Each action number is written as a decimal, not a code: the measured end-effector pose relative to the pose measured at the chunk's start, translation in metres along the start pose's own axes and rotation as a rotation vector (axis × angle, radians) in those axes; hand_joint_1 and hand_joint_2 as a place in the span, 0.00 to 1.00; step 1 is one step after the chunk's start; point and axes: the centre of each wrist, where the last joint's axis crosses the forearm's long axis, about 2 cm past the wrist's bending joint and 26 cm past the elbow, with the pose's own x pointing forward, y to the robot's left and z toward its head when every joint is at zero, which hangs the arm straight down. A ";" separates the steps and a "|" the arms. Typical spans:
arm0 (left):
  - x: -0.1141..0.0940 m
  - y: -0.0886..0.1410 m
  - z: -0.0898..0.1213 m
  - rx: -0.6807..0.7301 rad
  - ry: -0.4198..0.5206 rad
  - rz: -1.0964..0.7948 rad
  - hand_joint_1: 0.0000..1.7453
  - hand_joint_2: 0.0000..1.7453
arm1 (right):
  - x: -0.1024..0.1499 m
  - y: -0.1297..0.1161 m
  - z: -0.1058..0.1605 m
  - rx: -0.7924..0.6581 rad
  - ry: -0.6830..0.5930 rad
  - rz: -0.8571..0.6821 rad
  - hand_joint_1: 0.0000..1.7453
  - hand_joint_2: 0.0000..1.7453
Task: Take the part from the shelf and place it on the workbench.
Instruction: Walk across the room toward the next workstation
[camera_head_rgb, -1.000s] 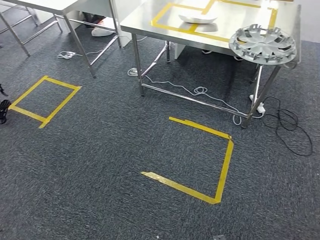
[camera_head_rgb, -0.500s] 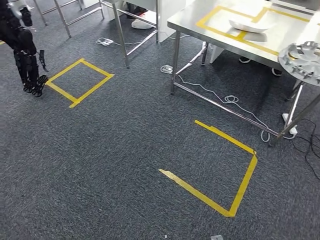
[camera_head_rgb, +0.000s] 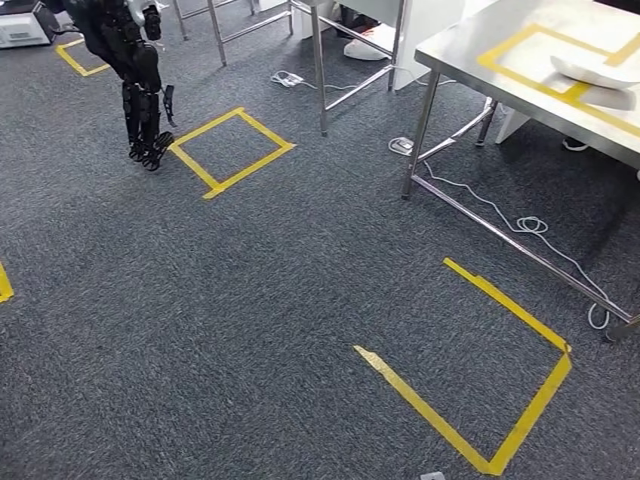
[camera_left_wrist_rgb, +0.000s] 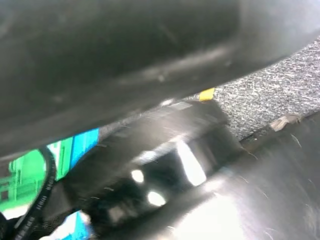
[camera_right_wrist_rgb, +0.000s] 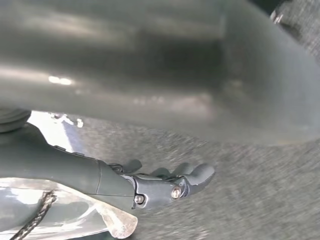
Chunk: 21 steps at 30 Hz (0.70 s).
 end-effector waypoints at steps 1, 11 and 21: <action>0.001 0.000 0.000 0.002 -0.001 0.000 0.00 0.00 | -0.001 0.001 0.000 0.007 0.000 0.001 0.00 0.00; -0.002 0.002 0.000 0.006 -0.001 0.007 0.00 0.00 | 0.002 0.004 0.001 0.039 -0.018 0.029 0.00 0.00; -0.003 0.003 0.000 0.010 -0.003 0.047 0.00 0.00 | 0.001 0.005 0.002 0.046 -0.013 0.096 0.00 0.00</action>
